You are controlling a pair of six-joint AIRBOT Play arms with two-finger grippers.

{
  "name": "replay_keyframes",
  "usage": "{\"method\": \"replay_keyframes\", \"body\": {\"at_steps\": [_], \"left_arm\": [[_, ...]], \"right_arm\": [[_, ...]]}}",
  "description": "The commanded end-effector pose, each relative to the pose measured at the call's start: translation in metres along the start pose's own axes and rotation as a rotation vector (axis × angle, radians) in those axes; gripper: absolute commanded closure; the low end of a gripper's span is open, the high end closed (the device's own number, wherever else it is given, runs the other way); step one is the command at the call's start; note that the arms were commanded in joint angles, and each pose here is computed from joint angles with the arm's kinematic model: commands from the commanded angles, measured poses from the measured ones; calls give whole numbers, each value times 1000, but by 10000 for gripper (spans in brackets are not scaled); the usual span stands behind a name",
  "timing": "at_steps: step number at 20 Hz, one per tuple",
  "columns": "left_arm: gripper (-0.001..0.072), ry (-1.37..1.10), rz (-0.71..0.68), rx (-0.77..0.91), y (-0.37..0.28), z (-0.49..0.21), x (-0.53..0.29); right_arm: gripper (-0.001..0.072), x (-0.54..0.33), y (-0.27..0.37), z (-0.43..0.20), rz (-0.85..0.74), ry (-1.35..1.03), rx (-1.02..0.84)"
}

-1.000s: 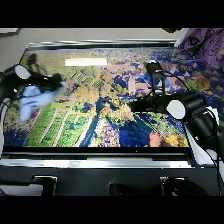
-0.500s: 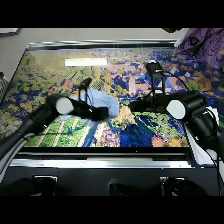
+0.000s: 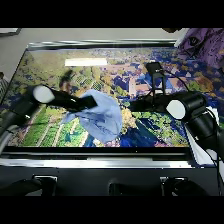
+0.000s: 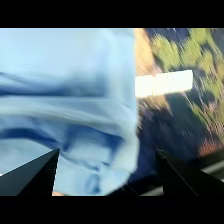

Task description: Fold the clothes and pants, and hang the long-sleeved shirts on hangers.

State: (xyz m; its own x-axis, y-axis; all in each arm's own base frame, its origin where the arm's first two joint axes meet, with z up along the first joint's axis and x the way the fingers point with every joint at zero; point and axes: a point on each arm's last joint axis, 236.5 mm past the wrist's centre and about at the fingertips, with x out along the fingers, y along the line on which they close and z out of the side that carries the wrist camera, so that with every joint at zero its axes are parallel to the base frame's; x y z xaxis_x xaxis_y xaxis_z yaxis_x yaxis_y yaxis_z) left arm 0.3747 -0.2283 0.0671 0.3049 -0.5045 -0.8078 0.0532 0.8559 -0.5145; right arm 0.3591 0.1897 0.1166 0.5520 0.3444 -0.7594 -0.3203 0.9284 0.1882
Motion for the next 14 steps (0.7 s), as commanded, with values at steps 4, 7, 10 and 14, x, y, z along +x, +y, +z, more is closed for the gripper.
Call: {"method": "replay_keyframes", "body": {"at_steps": [4, 7, 10, 14], "left_arm": [[-13, -111, 122, -219, 135, 56, -75], [-13, -147, 150, -277, 169, 63, -89], [-13, -160, 168, -303, 187, 67, -92], [-13, -142, 173, -322, 196, 67, -81]], "right_arm": [[588, 0, -2, -2, -9, 7, -8], [462, 5, -4, -12, -16, 49, -16], [464, 19, -21, -29, -80, 134, -5], [344, 73, -39, -67, 65, 223, 352]]}}
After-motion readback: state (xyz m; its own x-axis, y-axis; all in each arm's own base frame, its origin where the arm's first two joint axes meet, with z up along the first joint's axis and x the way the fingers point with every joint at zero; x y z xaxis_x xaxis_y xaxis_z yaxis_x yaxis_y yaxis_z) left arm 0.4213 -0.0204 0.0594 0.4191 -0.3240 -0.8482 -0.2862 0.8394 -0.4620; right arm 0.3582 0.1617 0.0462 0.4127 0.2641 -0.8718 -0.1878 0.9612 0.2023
